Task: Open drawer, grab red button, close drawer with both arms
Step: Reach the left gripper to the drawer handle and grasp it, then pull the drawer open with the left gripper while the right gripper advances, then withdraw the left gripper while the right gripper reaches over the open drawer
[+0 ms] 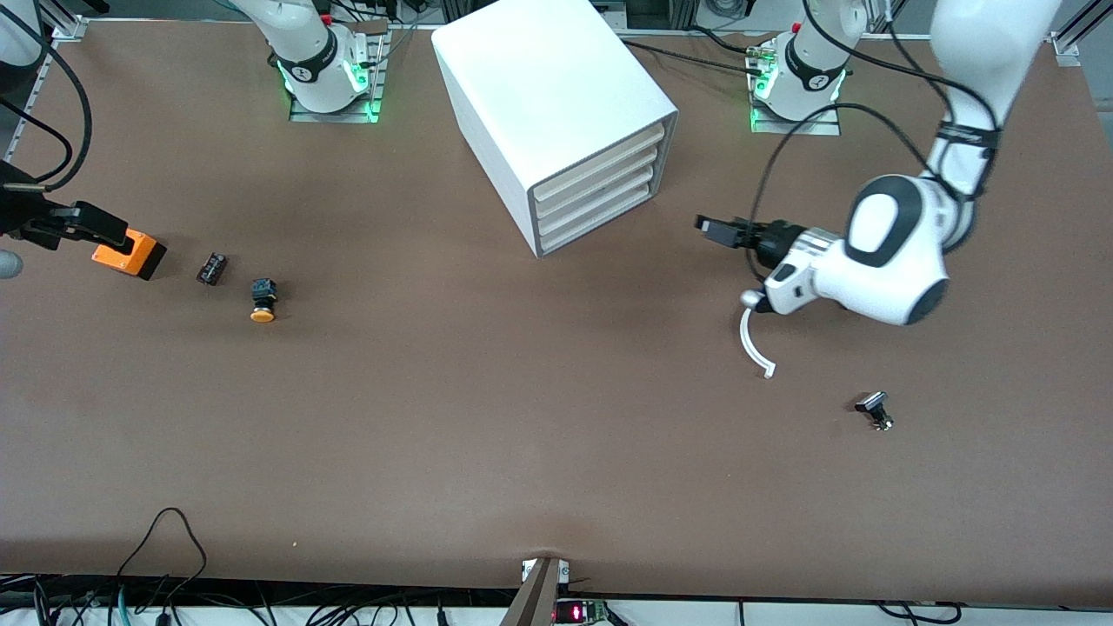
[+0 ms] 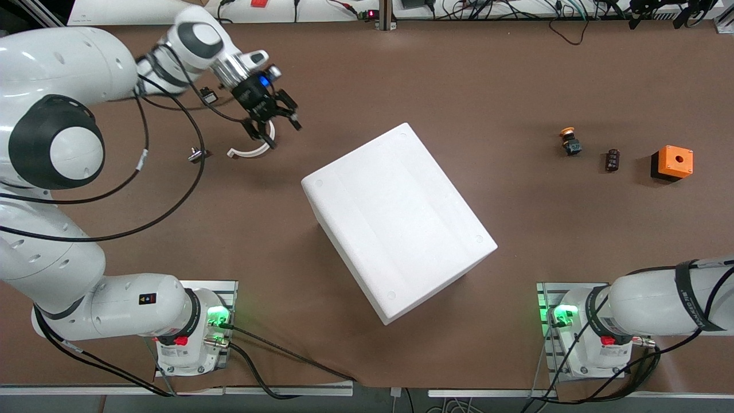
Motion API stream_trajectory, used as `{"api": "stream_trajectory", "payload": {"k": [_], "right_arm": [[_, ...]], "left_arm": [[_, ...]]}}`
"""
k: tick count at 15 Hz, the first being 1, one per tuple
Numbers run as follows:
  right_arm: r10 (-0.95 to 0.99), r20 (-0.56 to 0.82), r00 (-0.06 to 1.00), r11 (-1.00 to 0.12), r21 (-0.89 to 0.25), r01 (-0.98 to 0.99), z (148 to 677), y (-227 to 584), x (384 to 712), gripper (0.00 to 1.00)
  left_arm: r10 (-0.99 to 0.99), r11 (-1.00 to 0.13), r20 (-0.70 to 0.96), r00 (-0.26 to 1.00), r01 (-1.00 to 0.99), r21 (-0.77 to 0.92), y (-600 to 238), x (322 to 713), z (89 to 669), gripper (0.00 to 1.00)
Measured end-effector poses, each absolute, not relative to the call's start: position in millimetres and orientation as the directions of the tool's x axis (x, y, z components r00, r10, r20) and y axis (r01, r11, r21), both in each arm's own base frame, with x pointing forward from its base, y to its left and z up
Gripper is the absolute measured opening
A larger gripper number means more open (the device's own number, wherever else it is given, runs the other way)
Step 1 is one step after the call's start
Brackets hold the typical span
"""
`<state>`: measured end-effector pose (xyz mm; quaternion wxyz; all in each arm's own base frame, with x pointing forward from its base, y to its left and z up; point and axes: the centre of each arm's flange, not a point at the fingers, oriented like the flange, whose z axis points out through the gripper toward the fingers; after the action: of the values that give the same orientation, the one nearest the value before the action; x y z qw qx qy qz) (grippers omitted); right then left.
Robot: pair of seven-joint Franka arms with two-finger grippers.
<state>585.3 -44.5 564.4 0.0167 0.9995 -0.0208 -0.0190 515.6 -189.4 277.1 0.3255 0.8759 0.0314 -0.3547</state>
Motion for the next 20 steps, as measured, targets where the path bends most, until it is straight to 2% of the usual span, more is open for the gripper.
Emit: {"api": "stream_trajectory", "payload": {"k": [6, 9, 11, 12, 15, 16, 18, 20], "right_arm": [[-0.008, -0.084, 0.996, -1.0, 0.03, -0.005, 541, -31, 594, 1.0], [0.061, -0.096, 0.993, -0.998, 0.026, 0.064, 532, 12, 598, 1.0], [0.103, -0.088, 0.991, -0.994, 0.018, 0.105, 525, 42, 602, 1.0], [0.11, -0.081, 0.991, -0.994, -0.005, 0.11, 520, 50, 605, 1.0], [0.118, -0.098, 0.988, -0.991, -0.078, 0.111, 500, 62, 612, 1.0], [0.134, -0.108, 0.985, -0.989, -0.084, 0.126, 492, 69, 614, 1.0], [0.192, -0.128, 0.973, -0.98, -0.085, 0.182, 475, 98, 616, 1.0], [0.254, -0.127, 0.959, -0.966, -0.082, 0.245, 464, 139, 618, 1.0]], "left_arm": [[-0.237, -0.805, -0.676, 0.698, 0.249, 0.539, -282, 448, 233, 1.0], [-0.246, -0.796, -0.71, 0.66, 0.281, 0.537, -301, 423, 224, 1.0], [-0.251, -0.795, -0.728, 0.638, 0.293, 0.531, -307, 410, 218, 0.97], [-0.248, -0.796, -0.73, 0.637, 0.296, 0.529, -308, 407, 217, 0.89], [-0.23, -0.794, -0.718, 0.657, 0.3, 0.529, -304, 412, 215, 0.59], [-0.223, -0.786, -0.701, 0.677, 0.3, 0.54, -299, 419, 217, 0.53], [-0.187, -0.774, -0.642, 0.744, 0.291, 0.563, -273, 447, 223, 0.52], [-0.14, -0.776, -0.55, 0.823, 0.254, 0.577, -227, 491, 237, 0.52]]}}
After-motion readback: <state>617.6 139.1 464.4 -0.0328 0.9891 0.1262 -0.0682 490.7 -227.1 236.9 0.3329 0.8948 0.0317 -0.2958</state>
